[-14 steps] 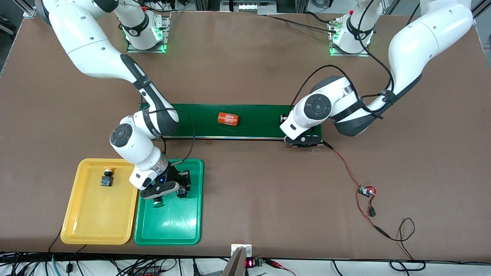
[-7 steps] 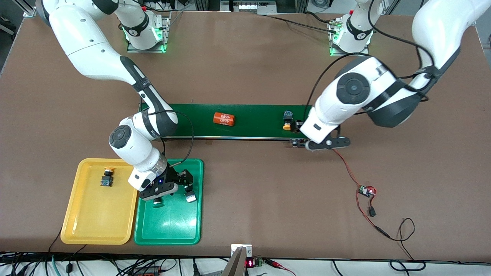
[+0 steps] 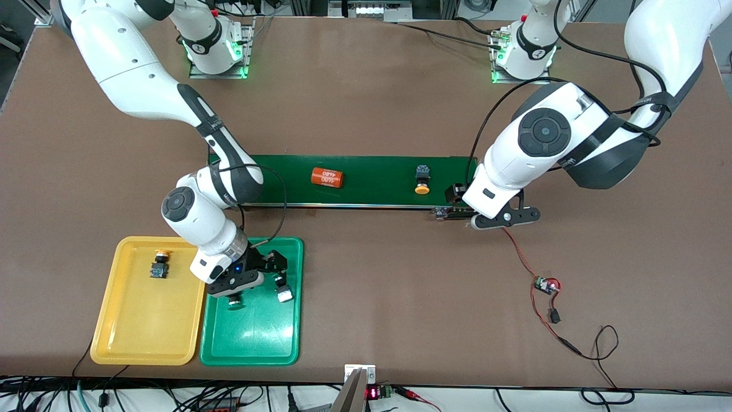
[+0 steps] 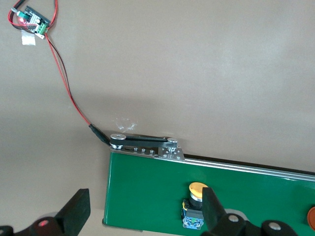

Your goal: Sort buttons by color to trays

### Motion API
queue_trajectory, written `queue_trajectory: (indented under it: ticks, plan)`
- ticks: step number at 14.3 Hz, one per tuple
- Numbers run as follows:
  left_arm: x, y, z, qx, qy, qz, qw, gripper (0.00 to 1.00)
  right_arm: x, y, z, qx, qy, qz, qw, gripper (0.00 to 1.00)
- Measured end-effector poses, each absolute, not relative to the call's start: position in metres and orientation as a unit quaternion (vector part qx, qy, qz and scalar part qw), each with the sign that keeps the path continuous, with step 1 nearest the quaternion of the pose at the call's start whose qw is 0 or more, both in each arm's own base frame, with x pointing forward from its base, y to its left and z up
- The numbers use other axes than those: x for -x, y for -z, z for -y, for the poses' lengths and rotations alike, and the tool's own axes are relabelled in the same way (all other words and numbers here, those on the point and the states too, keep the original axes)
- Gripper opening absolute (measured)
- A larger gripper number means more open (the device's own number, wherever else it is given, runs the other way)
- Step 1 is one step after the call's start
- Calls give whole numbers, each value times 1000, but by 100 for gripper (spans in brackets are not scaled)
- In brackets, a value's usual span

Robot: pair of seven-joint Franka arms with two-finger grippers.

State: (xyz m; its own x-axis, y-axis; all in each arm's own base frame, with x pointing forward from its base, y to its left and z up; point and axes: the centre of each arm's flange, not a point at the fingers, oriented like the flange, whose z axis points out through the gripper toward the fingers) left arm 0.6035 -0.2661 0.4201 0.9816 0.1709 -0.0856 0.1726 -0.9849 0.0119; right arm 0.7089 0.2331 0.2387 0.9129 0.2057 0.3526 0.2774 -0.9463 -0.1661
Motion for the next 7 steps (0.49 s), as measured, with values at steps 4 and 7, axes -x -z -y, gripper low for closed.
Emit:
queue_trajectory:
  ticks: [4, 7]
  plan:
    - [-600, -431, 274, -997, 28, -78, 2, 100, -681, -294, -232, 980, 116, 141, 78, 100]
    - [-601, -438, 273, -997, 18, -69, -15, 100, -640, -343, -217, 986, 64, 150, 41, 100]
